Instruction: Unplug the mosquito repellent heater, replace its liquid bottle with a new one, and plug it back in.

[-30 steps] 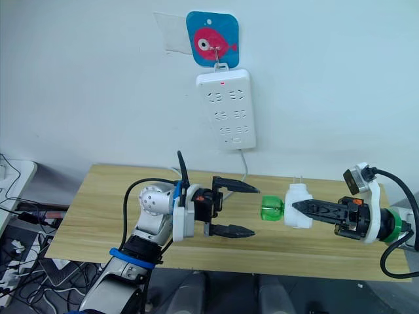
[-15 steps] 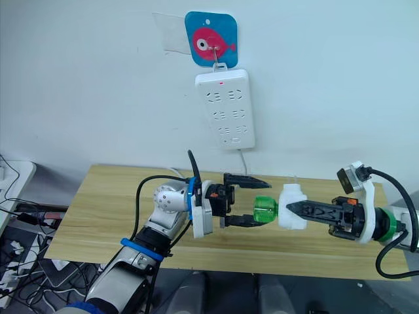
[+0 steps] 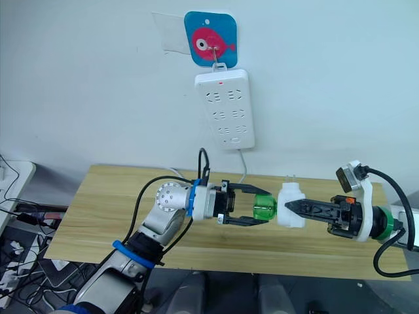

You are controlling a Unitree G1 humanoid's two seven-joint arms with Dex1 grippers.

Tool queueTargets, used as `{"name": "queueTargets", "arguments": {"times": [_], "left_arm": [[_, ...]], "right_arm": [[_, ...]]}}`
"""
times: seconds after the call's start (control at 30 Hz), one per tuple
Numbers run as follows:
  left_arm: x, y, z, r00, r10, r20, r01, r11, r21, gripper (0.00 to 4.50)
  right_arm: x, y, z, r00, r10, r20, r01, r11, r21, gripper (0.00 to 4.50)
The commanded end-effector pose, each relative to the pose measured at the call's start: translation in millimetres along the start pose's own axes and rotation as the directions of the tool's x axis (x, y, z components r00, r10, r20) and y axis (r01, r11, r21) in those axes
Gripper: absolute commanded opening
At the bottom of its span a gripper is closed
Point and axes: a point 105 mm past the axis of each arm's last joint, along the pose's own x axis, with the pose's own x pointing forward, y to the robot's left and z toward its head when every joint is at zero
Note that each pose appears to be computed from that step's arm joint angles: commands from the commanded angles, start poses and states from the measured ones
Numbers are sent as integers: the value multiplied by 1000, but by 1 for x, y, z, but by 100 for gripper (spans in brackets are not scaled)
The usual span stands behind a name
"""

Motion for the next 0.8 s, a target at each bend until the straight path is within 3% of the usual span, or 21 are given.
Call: {"name": "queueTargets", "arguments": {"times": [0.03, 0.07, 0.1, 0.13, 0.17, 0.27, 0.33, 0.43, 0.63, 0.67, 0.8], "left_arm": [[5, -3, 13, 999, -41, 18, 45, 930, -365, 224], [5, -3, 13, 999, -34, 6, 33, 894, -446, 224], [4, -3, 9, 999, -35, -22, 16, 817, -576, 224], [3, -2, 6, 999, -32, -42, -8, 705, -709, 224], [1, -3, 2, 997, -50, -63, -25, 553, -833, 224], [-5, -3, -6, 992, -70, -101, -79, 266, -961, 224], [-8, -3, -3, 994, -81, -78, -64, 168, -984, 224], [-8, -5, 3, 993, -94, -67, -50, 167, -985, 224], [-9, 0, 9, 996, -69, -49, -36, 181, -983, 420], [-9, 0, 11, 996, -71, -54, -38, 209, -977, 446], [-13, 2, 19, 997, -65, -45, -27, 257, -966, 449]], "right_arm": [[-1, 9, 1, 1000, -10, -28, 9, 999, -36, 296], [-1, 9, -1, 999, -17, -37, 15, 999, -38, 296], [0, 10, -2, 999, -18, -45, 16, 999, -41, 296], [1, 10, -2, 999, -13, -45, 11, 999, -41, 296], [2, 11, -3, 999, -11, -53, 8, 999, -47, 296], [4, 12, -4, 998, -9, -59, 6, 998, -55, 296], [4, 12, -4, 999, -5, -54, 2, 998, -56, 296], [4, 13, -5, 999, -1, -54, -2, 998, -57, 296], [2, 13, -5, 999, 5, -40, -7, 999, -50, 296], [1, 12, -4, 999, 3, -32, -4, 999, -50, 296], [-2, 11, -1, 1000, 4, -11, -4, 999, -43, 296]]}}
